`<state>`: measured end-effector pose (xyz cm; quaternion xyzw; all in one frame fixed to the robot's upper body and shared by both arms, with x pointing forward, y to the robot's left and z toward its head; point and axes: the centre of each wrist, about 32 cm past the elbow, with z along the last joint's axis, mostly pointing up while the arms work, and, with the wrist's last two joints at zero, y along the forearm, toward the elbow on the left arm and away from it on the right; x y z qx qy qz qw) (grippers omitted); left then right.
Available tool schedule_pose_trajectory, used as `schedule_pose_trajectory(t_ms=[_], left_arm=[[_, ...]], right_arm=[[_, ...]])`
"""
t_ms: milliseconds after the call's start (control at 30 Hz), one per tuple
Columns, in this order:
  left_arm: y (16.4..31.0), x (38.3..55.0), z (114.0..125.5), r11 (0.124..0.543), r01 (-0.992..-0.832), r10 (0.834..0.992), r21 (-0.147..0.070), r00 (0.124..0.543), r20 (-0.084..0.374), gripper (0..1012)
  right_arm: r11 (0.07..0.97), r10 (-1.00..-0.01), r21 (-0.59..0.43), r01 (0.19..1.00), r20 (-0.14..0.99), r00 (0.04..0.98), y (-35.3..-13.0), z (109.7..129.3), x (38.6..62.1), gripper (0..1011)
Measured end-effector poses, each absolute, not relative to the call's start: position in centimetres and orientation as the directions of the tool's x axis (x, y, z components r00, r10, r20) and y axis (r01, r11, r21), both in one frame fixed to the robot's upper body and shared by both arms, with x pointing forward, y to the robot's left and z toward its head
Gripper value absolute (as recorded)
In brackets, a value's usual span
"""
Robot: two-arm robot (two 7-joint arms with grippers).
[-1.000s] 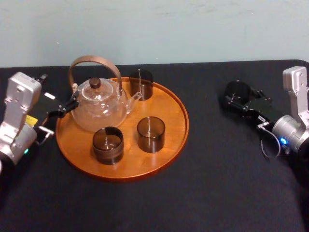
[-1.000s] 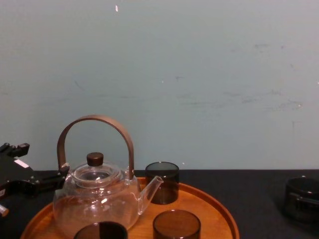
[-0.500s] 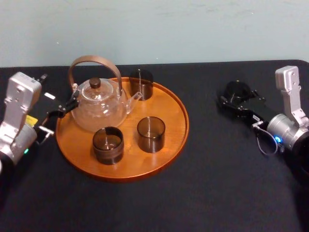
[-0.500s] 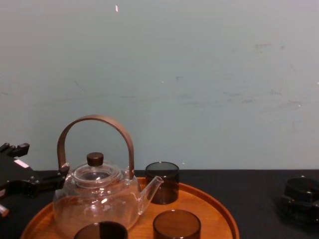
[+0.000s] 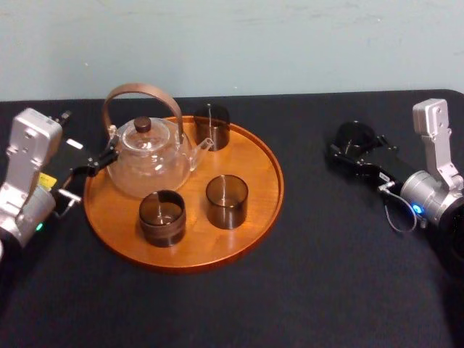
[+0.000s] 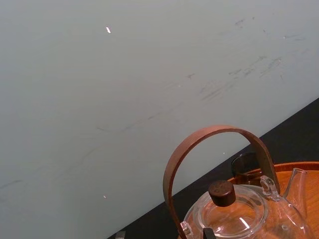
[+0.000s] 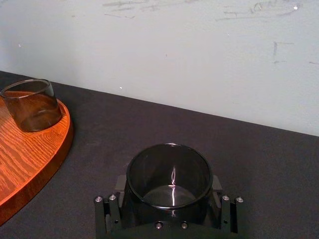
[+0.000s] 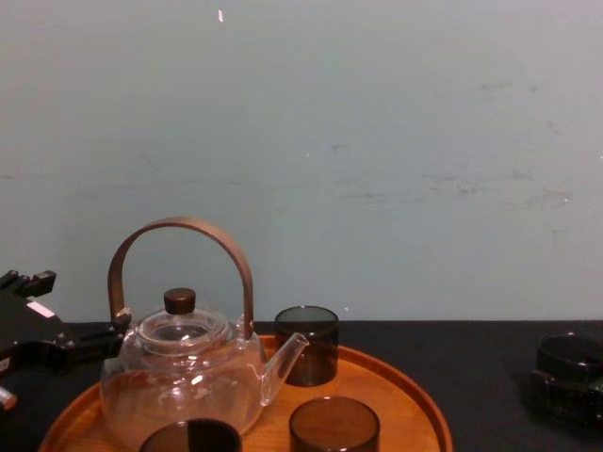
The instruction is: Pick up the glass from the table and place it on the tray.
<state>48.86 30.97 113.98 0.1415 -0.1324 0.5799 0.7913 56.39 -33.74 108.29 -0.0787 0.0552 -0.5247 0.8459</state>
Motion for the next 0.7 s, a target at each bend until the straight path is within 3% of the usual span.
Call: schedule_pose_trajectory(t_ms=[300,467,700], left_arm=[[30.97,48.86,113.98,0.287,-0.955,0.880,0.070,0.292,0.374,1009],[30.97,48.86,113.98,0.287,-0.955,0.880,0.070,0.292,0.374,1010],[30.97,48.86,113.98,0.287,-0.955,0.880,0.070,0.292,0.374,1010]], right_arm=[[0.436,-0.897,-0.191,0.880,-0.011,0.442,-33.75,108.31,56.36,999],[0.434,-0.898,-0.191,0.880,-0.011,0.441,-33.77,108.33,56.35,912],[0.433,-0.898,-0.191,0.881,-0.011,0.440,-33.79,108.34,56.34,906]])
